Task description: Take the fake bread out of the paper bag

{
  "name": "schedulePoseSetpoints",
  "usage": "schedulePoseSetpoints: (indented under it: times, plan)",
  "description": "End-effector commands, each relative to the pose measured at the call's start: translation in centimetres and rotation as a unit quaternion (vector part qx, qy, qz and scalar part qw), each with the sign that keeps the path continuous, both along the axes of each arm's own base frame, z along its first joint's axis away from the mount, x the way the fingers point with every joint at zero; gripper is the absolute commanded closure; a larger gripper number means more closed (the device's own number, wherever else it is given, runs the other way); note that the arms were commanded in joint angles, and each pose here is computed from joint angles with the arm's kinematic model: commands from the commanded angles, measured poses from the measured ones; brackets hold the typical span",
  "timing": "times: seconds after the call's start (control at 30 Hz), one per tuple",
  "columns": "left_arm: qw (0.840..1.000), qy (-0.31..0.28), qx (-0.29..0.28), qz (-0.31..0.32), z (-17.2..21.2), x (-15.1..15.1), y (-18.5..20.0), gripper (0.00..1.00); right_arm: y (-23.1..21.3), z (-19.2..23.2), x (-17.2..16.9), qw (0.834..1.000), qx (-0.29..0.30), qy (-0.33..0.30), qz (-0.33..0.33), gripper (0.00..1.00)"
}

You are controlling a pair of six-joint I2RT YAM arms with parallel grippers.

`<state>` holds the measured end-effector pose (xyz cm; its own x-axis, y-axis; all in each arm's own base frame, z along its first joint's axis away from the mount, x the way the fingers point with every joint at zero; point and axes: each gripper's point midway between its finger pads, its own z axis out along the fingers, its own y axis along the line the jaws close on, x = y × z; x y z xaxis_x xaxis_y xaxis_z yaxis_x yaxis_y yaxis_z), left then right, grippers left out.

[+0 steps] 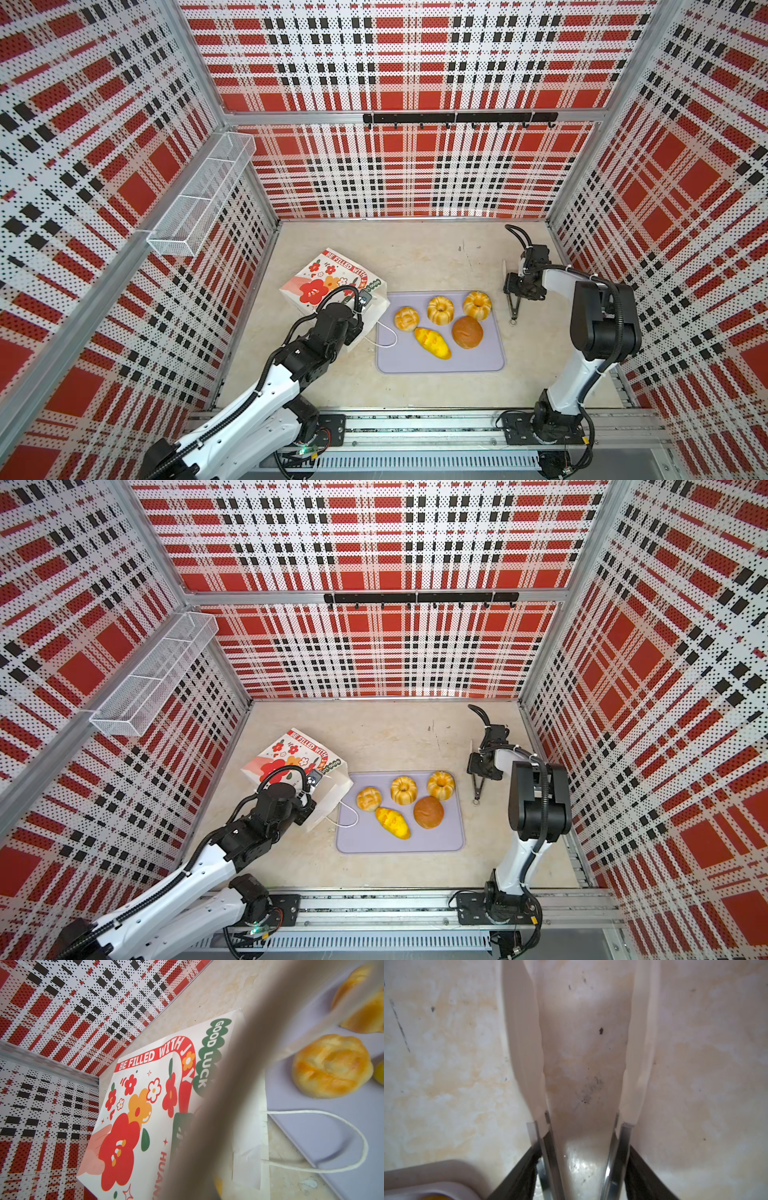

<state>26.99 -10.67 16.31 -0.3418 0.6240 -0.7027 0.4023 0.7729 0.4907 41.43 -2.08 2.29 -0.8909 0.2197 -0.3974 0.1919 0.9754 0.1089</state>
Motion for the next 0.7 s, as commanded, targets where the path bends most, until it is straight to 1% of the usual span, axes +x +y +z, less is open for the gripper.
schedulePoseSetpoints:
  times: [0.0,0.07,0.13,0.27,0.37,0.53,0.67]
  plan:
    - [1.0,0.004,0.005,-0.005,-0.4,-0.2,-0.1,1.0,0.6,-1.2,-0.8,1.0,0.007,0.019,0.017,0.53]
    - [1.0,0.002,0.005,-0.004,-0.4,-0.2,-0.1,1.0,0.8,-0.6,-1.1,1.0,0.007,0.014,0.02,0.59]
    - [1.0,0.0,0.004,-0.004,-0.3,-0.2,-0.1,1.0,1.1,0.5,-1.4,1.0,0.014,0.007,0.025,0.63]
    - [1.0,-0.001,0.003,-0.006,-0.2,-0.2,-0.2,1.0,1.8,3.3,-2.7,0.999,0.03,-0.005,0.031,0.64]
    - [1.0,-0.003,0.001,-0.005,0.0,-0.2,-0.2,1.0,2.6,5.0,-3.9,0.998,0.051,-0.002,0.04,0.62]
    - [1.0,-0.008,-0.001,-0.007,0.2,-0.3,-0.1,1.0,3.6,8.3,-5.6,0.996,0.078,-0.009,0.038,0.55]
    - [1.0,-0.009,-0.003,-0.01,0.3,-0.5,-0.2,1.0,5.0,11.0,-6.7,0.992,0.114,-0.016,0.055,0.48]
